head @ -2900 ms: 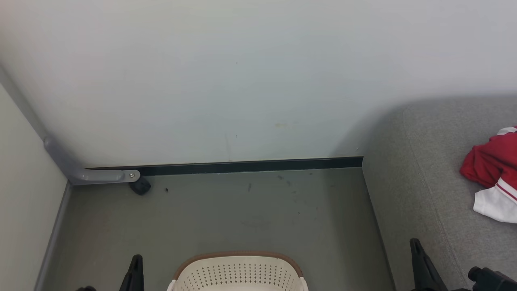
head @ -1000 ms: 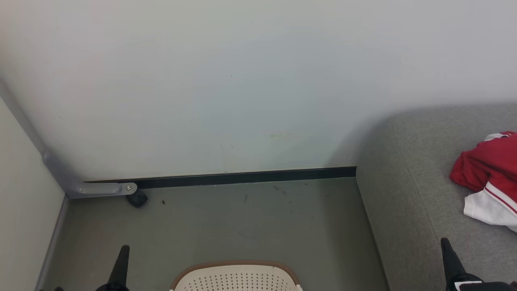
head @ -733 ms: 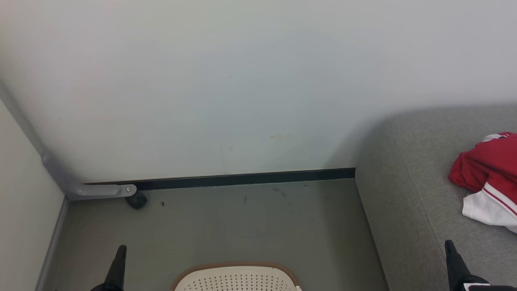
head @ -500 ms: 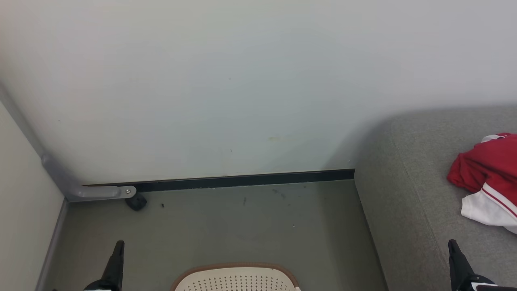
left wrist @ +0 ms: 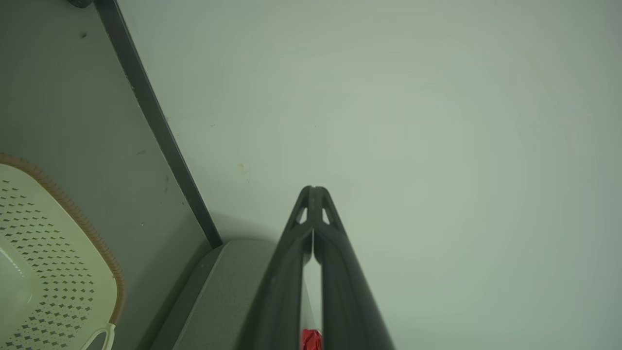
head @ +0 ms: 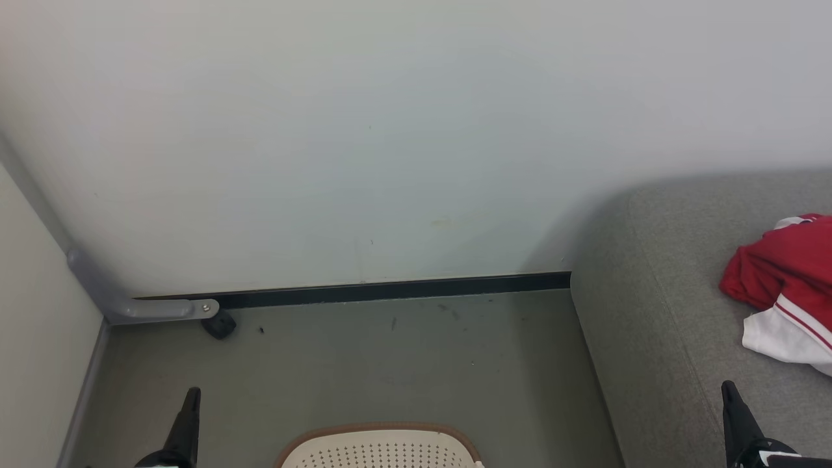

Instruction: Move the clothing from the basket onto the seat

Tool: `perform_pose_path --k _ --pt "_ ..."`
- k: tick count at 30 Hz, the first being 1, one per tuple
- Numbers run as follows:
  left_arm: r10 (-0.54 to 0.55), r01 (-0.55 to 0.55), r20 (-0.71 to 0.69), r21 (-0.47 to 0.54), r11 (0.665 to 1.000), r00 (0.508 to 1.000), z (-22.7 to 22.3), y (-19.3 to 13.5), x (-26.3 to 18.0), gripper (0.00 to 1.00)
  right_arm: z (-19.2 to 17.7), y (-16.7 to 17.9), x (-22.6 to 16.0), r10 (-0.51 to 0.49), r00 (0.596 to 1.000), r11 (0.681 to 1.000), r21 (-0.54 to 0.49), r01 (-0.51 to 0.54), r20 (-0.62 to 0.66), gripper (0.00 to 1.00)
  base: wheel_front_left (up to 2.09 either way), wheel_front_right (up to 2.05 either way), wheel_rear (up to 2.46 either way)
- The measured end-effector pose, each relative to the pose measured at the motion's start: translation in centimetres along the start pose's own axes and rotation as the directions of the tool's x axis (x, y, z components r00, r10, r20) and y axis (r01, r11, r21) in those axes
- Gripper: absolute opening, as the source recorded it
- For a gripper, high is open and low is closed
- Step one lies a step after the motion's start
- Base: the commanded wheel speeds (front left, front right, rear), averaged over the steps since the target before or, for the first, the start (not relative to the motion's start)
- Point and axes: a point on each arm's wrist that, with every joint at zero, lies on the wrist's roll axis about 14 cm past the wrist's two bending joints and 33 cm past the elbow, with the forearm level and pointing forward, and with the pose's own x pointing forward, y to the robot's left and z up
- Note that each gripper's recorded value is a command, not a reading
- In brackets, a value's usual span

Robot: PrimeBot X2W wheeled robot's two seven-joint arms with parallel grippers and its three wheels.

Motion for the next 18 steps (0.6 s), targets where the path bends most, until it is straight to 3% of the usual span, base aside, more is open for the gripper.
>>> perform_pose_path --k 18 --pt "0.001 -0.001 0.000 0.000 1.000 1.000 0.00 0.03 0.00 0.00 -0.01 0.00 0.00 0.000 1.000 1.000 0.000 0.000 0.000 0.00 0.00 0.00 0.00"
